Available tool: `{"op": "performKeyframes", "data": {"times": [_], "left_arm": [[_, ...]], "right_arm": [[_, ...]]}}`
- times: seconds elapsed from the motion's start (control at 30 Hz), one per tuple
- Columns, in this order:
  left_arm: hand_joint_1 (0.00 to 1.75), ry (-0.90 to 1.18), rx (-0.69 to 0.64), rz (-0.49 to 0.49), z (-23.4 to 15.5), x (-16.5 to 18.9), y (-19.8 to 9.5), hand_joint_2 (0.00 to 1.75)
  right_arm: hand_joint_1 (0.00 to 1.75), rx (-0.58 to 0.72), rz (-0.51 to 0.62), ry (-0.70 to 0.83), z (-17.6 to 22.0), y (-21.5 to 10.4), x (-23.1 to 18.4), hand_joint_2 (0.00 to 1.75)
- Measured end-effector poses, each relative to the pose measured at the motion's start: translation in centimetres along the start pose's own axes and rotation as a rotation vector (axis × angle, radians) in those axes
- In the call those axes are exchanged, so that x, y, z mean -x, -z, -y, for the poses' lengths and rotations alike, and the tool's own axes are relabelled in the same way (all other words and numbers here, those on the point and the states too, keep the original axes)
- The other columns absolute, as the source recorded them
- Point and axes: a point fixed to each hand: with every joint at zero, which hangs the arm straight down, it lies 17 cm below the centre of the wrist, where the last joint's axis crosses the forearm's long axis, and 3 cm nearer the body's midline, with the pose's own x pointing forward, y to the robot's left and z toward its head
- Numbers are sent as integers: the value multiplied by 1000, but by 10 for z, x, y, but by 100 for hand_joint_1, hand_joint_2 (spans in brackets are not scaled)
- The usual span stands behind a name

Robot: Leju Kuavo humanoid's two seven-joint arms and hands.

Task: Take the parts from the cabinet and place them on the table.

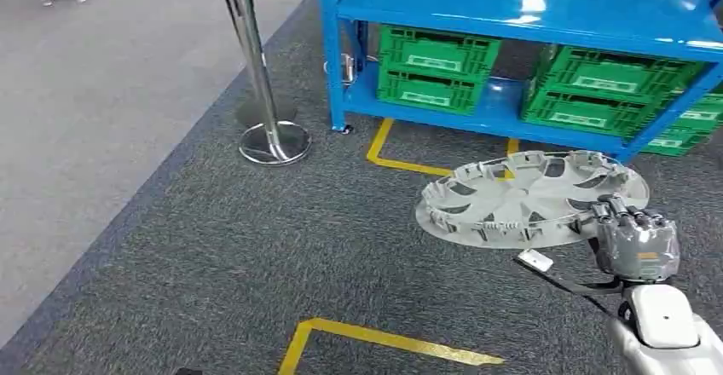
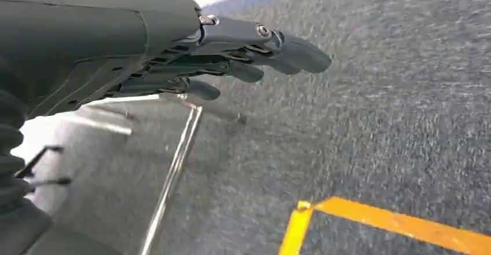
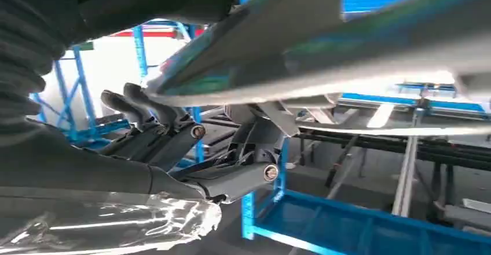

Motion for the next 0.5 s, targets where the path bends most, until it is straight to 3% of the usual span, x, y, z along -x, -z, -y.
{"op": "performKeyframes", "data": {"times": [0.5], "left_arm": [[0, -2, 2, -3, 1, 2, 0, 175]], "right_arm": [[175, -6, 7, -2, -3, -1, -3, 175]]}}
